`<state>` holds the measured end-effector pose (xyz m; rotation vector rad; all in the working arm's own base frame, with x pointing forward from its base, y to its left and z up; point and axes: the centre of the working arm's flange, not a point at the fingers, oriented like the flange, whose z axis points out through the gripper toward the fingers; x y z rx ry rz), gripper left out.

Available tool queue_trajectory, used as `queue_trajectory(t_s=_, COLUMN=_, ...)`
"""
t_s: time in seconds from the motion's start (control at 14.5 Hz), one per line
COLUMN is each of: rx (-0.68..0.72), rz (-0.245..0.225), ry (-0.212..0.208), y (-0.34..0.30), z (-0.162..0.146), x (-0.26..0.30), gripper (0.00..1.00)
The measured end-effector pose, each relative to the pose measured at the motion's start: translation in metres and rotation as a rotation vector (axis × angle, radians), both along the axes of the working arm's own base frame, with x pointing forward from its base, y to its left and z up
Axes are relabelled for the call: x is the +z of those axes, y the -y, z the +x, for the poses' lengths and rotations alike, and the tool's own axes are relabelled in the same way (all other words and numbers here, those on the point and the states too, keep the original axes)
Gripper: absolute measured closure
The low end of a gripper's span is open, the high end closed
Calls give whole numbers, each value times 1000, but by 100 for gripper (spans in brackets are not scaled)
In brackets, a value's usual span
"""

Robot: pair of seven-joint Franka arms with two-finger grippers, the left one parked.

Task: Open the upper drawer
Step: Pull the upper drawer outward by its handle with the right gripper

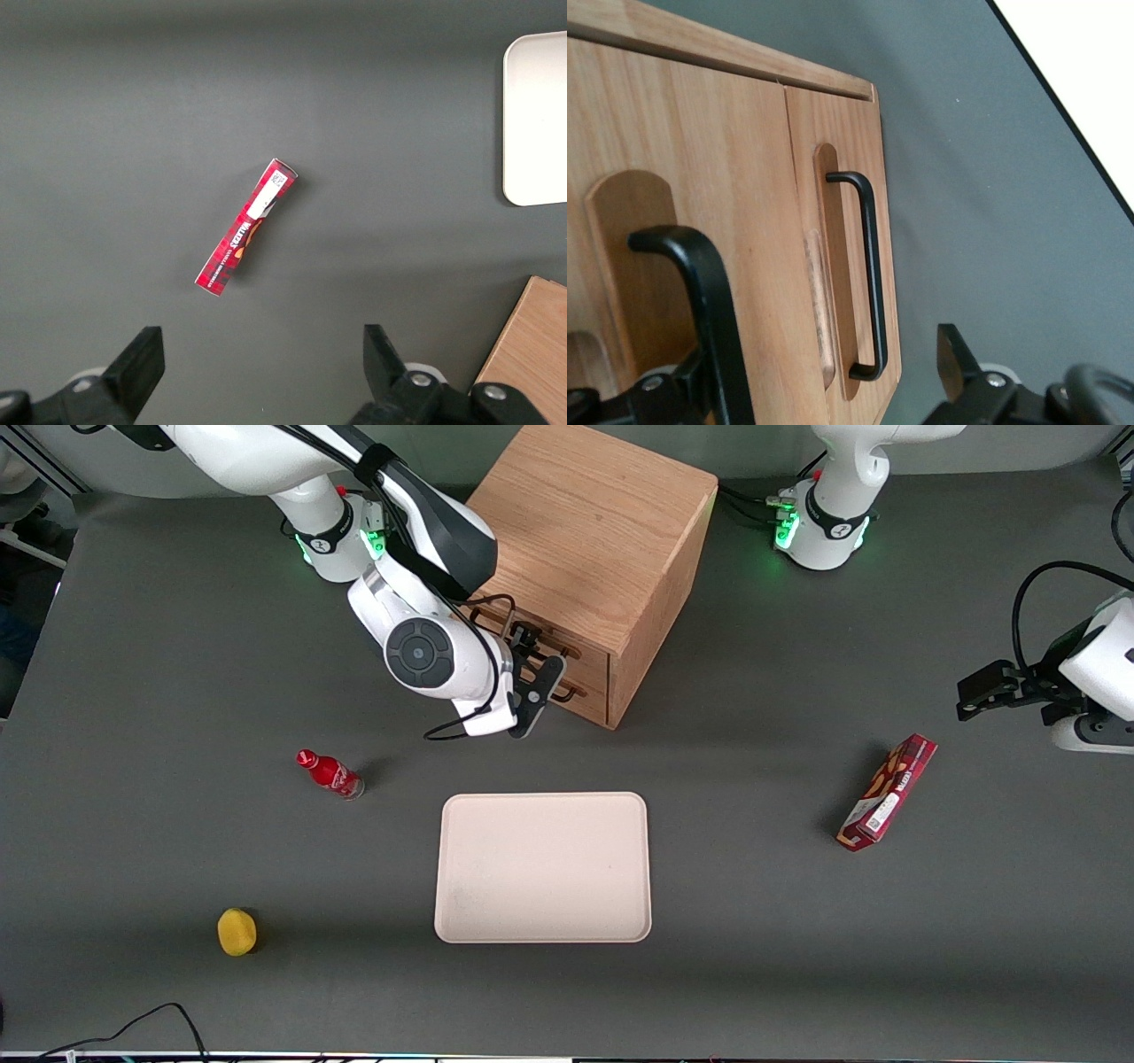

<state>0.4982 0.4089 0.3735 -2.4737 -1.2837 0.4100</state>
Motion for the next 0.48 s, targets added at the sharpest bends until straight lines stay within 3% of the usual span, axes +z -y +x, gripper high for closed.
queue_trajectory(t_s=0.34, rx=20, rz=-18, ry=32, y=-1, z=1, x=-3, gripper=0)
queue_trajectory(t_s=0.48, rx=28, rz=-35, ry=71, y=2, z=6, x=-4, gripper=0)
